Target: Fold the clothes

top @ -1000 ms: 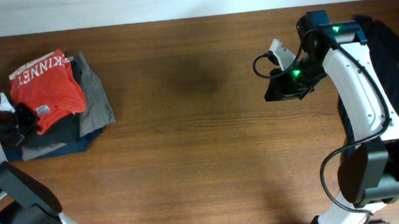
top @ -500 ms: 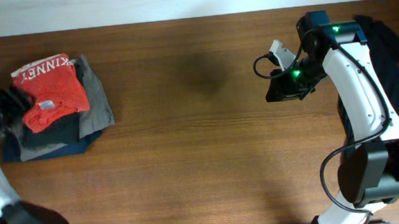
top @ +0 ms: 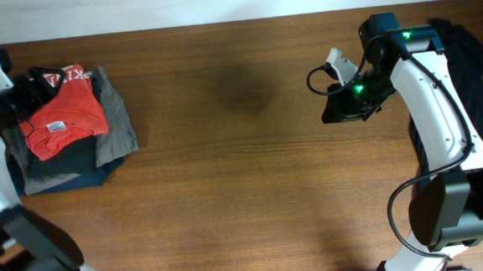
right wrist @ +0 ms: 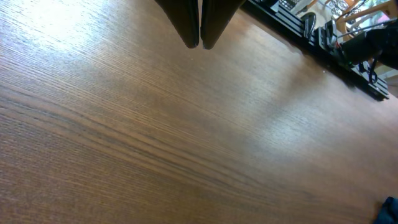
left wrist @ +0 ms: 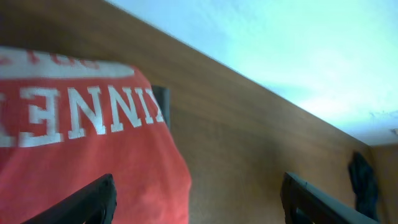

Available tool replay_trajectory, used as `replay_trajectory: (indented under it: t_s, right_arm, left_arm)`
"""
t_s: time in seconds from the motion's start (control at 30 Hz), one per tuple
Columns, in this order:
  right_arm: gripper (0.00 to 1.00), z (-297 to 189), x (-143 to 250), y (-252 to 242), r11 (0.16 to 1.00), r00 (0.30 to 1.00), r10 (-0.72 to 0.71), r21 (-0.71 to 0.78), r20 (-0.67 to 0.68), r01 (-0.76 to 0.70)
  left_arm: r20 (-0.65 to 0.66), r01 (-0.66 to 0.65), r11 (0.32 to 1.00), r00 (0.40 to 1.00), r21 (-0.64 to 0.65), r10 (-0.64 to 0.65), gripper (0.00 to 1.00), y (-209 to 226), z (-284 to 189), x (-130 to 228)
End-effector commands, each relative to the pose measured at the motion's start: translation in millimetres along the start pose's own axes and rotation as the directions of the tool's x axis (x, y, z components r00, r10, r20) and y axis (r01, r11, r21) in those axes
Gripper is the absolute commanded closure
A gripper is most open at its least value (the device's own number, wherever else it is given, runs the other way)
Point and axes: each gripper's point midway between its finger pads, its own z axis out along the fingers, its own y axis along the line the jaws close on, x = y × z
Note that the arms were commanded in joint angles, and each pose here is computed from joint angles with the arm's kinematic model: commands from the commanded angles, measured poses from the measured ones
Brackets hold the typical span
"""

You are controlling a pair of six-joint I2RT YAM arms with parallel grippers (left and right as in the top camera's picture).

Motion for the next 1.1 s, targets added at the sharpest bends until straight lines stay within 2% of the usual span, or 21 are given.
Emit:
replay_trajectory:
  t_s: [0.0, 0.1, 0.23, 0.4, 0.43, 0.53, 0.6, 0.7, 0.8, 0.83, 0.87, 0.9, 0.93, 1.0, 1.03, 1.07]
  right_arm:
    - [0.92, -9, 0, 0, 1.0, 0.999, -0.022, 0.018, 0.024, 0.021]
    - [0.91, -9, 0, 0, 1.0, 0.999, -0.022, 0.018, 0.024, 0.022]
    - [0.92, -9, 0, 0, 1.0, 0.999, -0.022, 0.019, 0.024, 0.022]
    - [0.92, -9, 0, 0, 1.0, 0.999, -0.022, 0.019, 0.024, 0.022]
    - [0.91, -9, 0, 0, 1.0, 0.999, -0.022, 0.019, 0.024, 0.022]
    - [0.92, -9, 0, 0, 1.0, 0.999, -0.022, 0.019, 0.024, 0.022]
    - [0.92, -9, 0, 0, 1.0, 0.999, -0.022, 0.019, 0.024, 0.021]
    - [0.86, -9, 0, 0, 1.0, 0.999, -0.022, 0.019, 0.024, 0.022]
    - [0.79, -10, -2, -2, 0.999, 0.999, -0.025, 0.029, 0.031, 0.024]
    - [0.76, -10, -2, -4, 0.999, 0.999, -0.026, 0.038, 0.03, 0.025]
    - [0.69, -10, -2, -4, 0.999, 0.999, -0.026, 0.04, 0.031, 0.025]
    - [0.62, -10, -3, -4, 0.999, 0.999, -0.026, 0.04, 0.032, 0.025]
    - [0.52, -10, -3, -4, 0.999, 0.999, -0.027, 0.04, 0.034, 0.026]
    - [0.11, -10, -4, -4, 0.999, 0.999, -0.029, 0.04, 0.036, 0.027]
    - [0.01, -10, -4, -4, 0.999, 0.999, -0.03, 0.042, 0.039, 0.029]
    - [0.01, -10, -6, -5, 0.999, 0.998, -0.033, 0.043, 0.045, 0.031]
  left_arm:
    - [-0.076, 0.078, 0.996, 0.994, 0.045, -0.075, 0.14, 28, 26, 21]
    - [-0.15, 0.161, 0.987, 0.976, 0.023, -0.155, 0.14, 56, 43, 45]
    - [-0.285, 0.31, 0.95, 0.908, -0.032, -0.306, 0.14, 99, 66, 98]
    - [-0.336, 0.382, 0.922, 0.863, -0.056, -0.378, 0.14, 120, 63, 121]
    - [-0.337, 0.376, 0.926, 0.867, -0.041, -0.367, 0.14, 119, 62, 121]
    - [-0.299, 0.35, 0.925, 0.907, 0.146, -0.296, 0.19, 96, 51, 100]
    - [-0.265, 0.326, 0.922, 0.926, 0.208, -0.268, 0.21, 84, 41, 84]
    - [-0.216, 0.258, 0.94, 0.954, 0.222, -0.21, 0.21, 69, 27, 64]
    - [-0.136, 0.093, 0.969, 0.989, 0.231, -0.063, 0.17, 37, 5, 39]
    - [-0.114, 0.047, 0.975, 0.993, 0.218, -0.023, 0.07, 27, -1, 31]
    - [-0.082, -0.027, 0.982, 0.996, 0.185, 0.043, 0.01, 10, -11, 21]
    - [-0.069, -0.065, 0.985, 0.995, 0.161, 0.077, 0.01, 1, -16, 17]
    - [-0.057, -0.117, 0.986, 0.991, 0.121, 0.124, 0.01, -11, -21, 13]
    - [-0.047, -0.234, 0.971, 0.971, 0.039, 0.236, 0.01, -42, -28, 10]
    - [-0.049, -0.268, 0.963, 0.962, 0.007, 0.268, 0.01, -50, -28, 10]
    - [-0.055, -0.303, 0.953, 0.952, -0.027, 0.301, 0.01, -60, -28, 10]
